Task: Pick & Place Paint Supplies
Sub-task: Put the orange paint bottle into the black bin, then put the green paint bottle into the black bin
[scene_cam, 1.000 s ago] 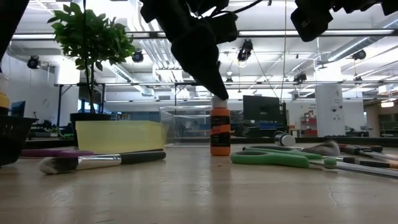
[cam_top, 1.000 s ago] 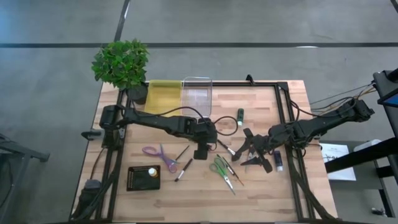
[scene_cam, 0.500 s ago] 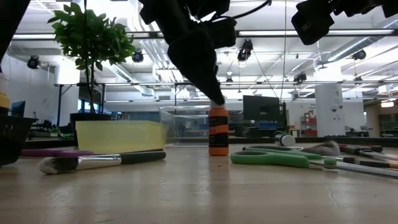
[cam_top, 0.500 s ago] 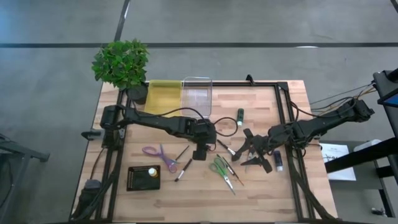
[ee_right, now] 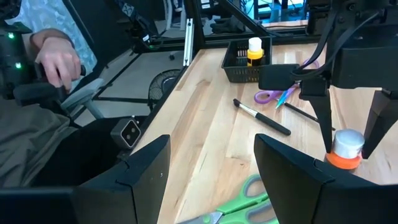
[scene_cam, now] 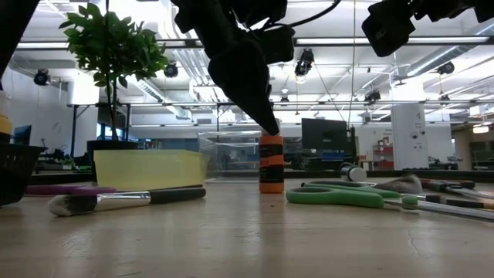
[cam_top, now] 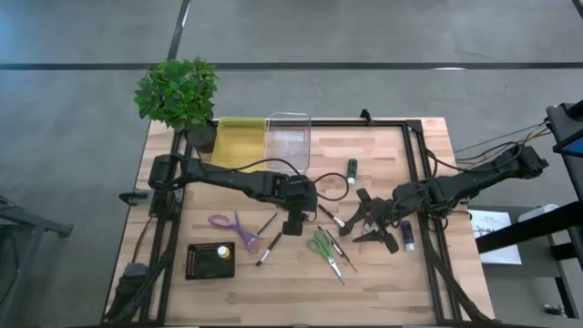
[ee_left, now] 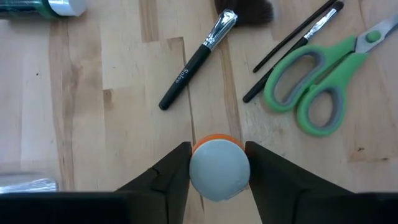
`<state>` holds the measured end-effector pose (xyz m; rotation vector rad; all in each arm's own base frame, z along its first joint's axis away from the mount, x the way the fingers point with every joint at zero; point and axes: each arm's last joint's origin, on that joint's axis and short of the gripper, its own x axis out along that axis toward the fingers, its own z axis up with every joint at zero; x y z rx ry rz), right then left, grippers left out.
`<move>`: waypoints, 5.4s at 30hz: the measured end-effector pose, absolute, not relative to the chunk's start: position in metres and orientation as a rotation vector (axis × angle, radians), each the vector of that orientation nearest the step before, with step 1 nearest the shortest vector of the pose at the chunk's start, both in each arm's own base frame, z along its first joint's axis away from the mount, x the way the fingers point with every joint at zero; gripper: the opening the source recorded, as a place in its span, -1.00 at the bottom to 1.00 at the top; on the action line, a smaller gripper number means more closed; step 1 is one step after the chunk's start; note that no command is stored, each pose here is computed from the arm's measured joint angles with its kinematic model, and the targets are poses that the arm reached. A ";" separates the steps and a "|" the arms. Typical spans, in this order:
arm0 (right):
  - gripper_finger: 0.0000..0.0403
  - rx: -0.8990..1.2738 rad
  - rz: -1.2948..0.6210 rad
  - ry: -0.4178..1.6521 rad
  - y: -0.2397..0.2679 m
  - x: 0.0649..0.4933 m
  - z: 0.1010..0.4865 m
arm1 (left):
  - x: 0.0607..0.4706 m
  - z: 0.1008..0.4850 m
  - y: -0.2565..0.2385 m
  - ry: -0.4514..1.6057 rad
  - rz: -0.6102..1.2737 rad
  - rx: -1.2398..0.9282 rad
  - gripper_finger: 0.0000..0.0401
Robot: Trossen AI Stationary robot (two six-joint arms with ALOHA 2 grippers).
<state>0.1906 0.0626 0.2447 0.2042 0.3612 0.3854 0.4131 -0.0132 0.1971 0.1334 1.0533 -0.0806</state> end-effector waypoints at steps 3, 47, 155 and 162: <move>0.13 0.205 0.385 0.361 0.063 0.191 0.245 | 0.413 0.197 -0.013 1.052 -0.080 0.134 -0.41; 0.13 0.259 0.389 0.308 0.064 0.192 0.253 | 0.160 0.326 -0.129 1.026 0.176 -0.231 -0.43; 0.13 -0.409 -0.066 0.866 0.033 0.192 0.267 | 0.222 0.333 -0.118 0.637 0.264 0.442 -0.15; 0.13 -0.757 -0.158 1.234 0.011 0.224 0.253 | 0.220 0.331 -0.117 0.657 0.266 0.455 -0.15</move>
